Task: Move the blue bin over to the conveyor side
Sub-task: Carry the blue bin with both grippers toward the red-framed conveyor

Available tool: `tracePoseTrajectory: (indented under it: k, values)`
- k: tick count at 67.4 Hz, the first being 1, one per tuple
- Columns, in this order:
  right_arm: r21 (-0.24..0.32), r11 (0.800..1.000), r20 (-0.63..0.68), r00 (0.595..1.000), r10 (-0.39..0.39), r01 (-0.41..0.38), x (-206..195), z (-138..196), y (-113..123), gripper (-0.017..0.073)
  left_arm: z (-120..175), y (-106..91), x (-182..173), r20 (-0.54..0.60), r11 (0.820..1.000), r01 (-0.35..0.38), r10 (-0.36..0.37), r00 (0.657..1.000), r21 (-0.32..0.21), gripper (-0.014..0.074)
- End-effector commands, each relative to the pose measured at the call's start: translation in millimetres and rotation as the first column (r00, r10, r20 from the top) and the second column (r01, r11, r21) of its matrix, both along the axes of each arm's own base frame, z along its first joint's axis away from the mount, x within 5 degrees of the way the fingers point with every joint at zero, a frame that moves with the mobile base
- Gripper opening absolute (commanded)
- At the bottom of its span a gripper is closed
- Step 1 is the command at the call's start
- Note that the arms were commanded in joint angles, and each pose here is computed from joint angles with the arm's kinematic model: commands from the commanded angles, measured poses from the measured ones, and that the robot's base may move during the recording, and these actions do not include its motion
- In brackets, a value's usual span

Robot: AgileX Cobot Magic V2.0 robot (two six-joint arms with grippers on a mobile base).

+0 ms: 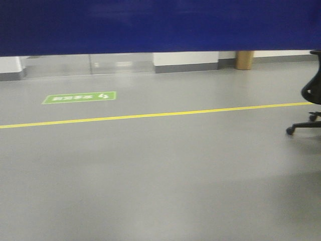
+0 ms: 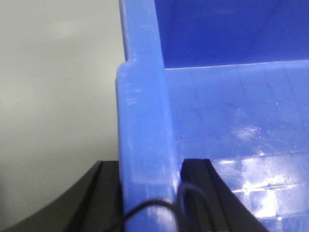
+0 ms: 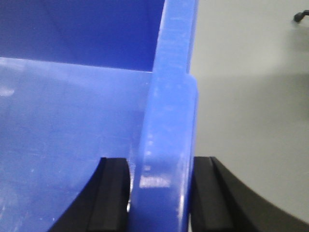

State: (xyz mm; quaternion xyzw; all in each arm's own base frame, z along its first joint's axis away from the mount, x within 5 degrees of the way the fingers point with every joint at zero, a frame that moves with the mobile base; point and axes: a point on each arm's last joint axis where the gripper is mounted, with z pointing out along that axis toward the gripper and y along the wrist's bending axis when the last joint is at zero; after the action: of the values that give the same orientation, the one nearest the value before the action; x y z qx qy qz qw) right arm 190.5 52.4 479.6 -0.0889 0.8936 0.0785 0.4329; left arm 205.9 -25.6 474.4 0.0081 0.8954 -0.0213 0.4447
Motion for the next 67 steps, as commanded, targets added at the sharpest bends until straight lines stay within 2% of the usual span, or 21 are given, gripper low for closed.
tracePoseTrajectory:
  k: [1,67]
  values:
    - [-0.006,1.0,0.141,0.99,0.004,-0.003,-3.8,15.3,-3.1,-0.0076,16.7,-0.1,-4.1,0.134,1.0,0.016,-0.017,0.991,0.002,-0.0011]
    - [-0.006,1.0,0.141,0.99,0.004,-0.003,-3.8,15.3,-3.1,-0.0076,16.7,0.1,-4.1,0.134,1.0,0.016,-0.016,0.991,0.004,-0.0011]
